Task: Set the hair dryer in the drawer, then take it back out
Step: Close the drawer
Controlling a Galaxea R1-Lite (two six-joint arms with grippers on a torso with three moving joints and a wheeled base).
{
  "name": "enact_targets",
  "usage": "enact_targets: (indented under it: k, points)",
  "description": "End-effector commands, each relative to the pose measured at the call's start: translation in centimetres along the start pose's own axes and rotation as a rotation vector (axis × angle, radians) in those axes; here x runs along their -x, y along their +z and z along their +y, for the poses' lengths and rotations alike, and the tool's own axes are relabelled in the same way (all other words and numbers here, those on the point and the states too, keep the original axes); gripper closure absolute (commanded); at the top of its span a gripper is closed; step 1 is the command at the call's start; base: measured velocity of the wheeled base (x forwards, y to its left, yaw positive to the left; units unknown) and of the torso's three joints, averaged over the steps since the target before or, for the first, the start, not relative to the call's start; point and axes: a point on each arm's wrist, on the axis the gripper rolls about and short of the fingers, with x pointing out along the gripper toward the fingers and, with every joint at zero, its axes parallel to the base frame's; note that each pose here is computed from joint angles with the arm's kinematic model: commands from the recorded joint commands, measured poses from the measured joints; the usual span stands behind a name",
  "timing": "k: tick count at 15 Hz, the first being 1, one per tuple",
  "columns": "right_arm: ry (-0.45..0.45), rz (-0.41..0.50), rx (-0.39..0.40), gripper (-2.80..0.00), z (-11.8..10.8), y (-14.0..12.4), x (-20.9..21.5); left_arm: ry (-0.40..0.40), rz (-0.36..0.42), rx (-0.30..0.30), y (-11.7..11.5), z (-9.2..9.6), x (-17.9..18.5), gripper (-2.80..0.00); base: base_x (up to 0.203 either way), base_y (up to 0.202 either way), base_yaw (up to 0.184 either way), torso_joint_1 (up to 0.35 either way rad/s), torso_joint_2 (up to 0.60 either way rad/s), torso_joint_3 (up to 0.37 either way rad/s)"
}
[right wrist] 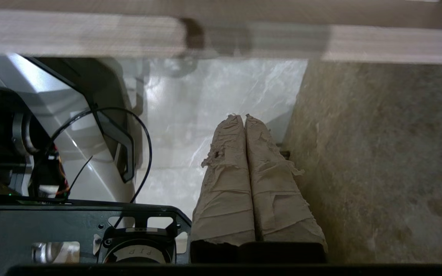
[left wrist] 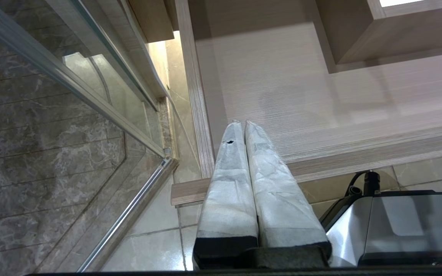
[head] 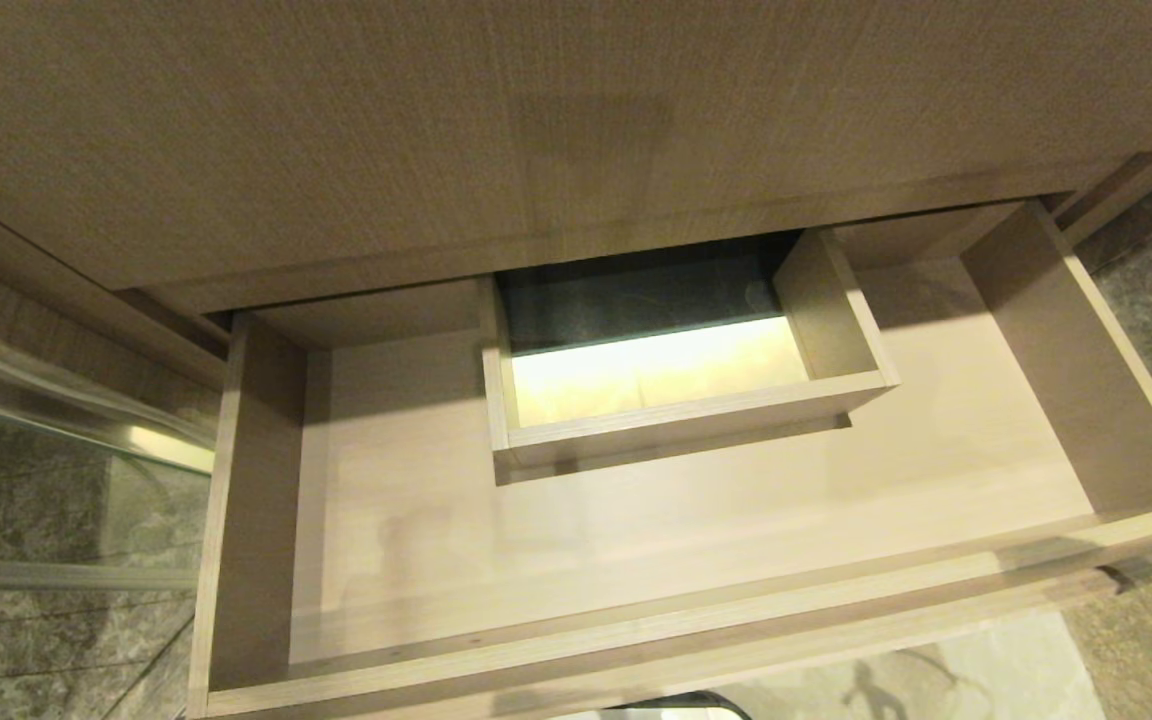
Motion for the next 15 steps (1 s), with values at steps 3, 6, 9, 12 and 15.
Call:
enact_targets:
  k: [3, 6, 9, 12, 15]
  points:
    - [0.058, 0.130, 0.011, 0.00, -1.1, 2.2, -3.6, 0.000, 0.001, 0.000, 0.0, 0.0, 0.0, 0.00, 0.000, 0.000, 0.000, 0.000, 0.00, 0.000]
    - [0.097, 0.204, 0.053, 0.00, -1.5, 3.1, -4.8, 0.000, 0.001, 0.000, 0.0, 0.0, 0.0, 0.00, 0.000, 0.000, 0.000, 0.000, 0.00, 0.000]
    - [0.094, 0.295, 0.118, 0.00, -1.7, 3.2, -5.4, 0.000, 0.001, 0.000, 0.0, 0.0, 0.0, 0.00, 0.000, 0.000, 0.000, 0.000, 0.00, 0.000]
    - [0.107, 0.356, 0.136, 0.00, -1.7, 3.0, -5.8, 0.000, 0.001, 0.000, 0.0, 0.0, 0.0, 0.00, 0.000, 0.000, 0.000, 0.000, 0.00, 0.000]
    - [0.115, 0.366, 0.138, 0.00, -1.9, 3.5, -6.6, 0.000, 0.000, 0.000, 0.0, 0.0, 0.0, 0.00, 0.000, 0.000, 0.000, 0.000, 0.00, 0.000]
